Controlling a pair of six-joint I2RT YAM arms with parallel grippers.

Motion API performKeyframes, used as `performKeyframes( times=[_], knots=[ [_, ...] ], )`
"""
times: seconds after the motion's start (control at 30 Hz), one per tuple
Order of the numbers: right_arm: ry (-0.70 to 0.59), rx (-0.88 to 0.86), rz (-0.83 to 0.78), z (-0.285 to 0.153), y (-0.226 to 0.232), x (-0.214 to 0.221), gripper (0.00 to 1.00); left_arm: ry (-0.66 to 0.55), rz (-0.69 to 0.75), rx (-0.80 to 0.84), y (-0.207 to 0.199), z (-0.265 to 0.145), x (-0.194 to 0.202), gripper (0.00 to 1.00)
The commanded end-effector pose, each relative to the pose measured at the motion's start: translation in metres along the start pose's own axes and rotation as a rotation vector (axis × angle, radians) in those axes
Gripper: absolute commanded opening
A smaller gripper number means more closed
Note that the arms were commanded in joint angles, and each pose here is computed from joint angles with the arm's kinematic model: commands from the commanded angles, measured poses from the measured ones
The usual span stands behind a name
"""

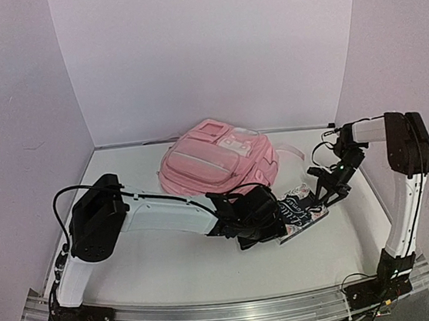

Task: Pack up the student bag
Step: Pick up the book from the center of the board.

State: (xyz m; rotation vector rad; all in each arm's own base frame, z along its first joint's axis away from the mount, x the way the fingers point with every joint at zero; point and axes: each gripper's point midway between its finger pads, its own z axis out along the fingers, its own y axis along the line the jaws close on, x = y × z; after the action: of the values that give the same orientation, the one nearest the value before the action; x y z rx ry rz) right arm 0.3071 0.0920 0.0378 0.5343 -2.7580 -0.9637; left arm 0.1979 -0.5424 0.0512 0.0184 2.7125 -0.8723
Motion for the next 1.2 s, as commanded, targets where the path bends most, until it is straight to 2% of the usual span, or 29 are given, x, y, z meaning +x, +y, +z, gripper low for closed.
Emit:
performKeyframes(
  times=[0.0,0.17,0.27,0.33,0.37,0.43,0.53,0.63,0.8,0.97,1.03,1.17],
  knots=[
    [-0.006,-0.098,-0.046,0.002,0.031,0.001,0.63,-0.027,-0.025,0.006,0.0,0.01,-0.014,0.9],
    [0.039,-0.194,-0.084,0.005,0.063,0.015,0.55,-0.025,-0.077,0.005,0.016,0.014,-0.015,0.89],
    [0.032,-0.25,-0.11,-0.003,0.083,0.023,0.42,-0.019,-0.08,-0.003,0.019,0.016,-0.013,0.88],
    [0.02,-0.273,-0.123,-0.008,0.093,0.026,0.38,-0.015,-0.081,-0.006,0.021,0.018,-0.012,0.88],
    [0.0,-0.244,-0.117,-0.008,0.09,0.022,0.4,-0.011,-0.081,-0.011,0.023,0.02,-0.011,0.88],
    [-0.057,-0.081,-0.037,-0.004,0.061,0.007,0.48,-0.006,-0.084,-0.023,0.026,0.021,-0.009,0.88],
    [-0.186,0.104,-0.035,-0.011,0.03,-0.02,0.57,-0.003,-0.087,-0.035,0.03,0.02,-0.008,0.88],
    [-0.216,0.149,-0.01,-0.013,0.018,-0.033,0.63,-0.007,-0.09,-0.044,0.032,0.017,-0.008,0.88],
    [-0.179,0.121,0.006,0.007,0.004,-0.042,0.64,-0.007,-0.091,-0.045,0.033,0.017,-0.008,0.88],
    [-0.069,-0.075,-0.002,0.031,0.033,-0.02,0.57,0.0,-0.088,-0.048,0.034,0.021,-0.008,0.88],
    [-0.045,-0.149,-0.027,0.029,0.053,-0.012,0.51,-0.001,-0.09,-0.047,0.034,0.022,-0.008,0.88],
    [-0.077,-0.22,-0.073,0.005,0.085,-0.011,0.34,0.001,-0.092,-0.047,0.035,0.023,-0.007,0.88]
  ],
)
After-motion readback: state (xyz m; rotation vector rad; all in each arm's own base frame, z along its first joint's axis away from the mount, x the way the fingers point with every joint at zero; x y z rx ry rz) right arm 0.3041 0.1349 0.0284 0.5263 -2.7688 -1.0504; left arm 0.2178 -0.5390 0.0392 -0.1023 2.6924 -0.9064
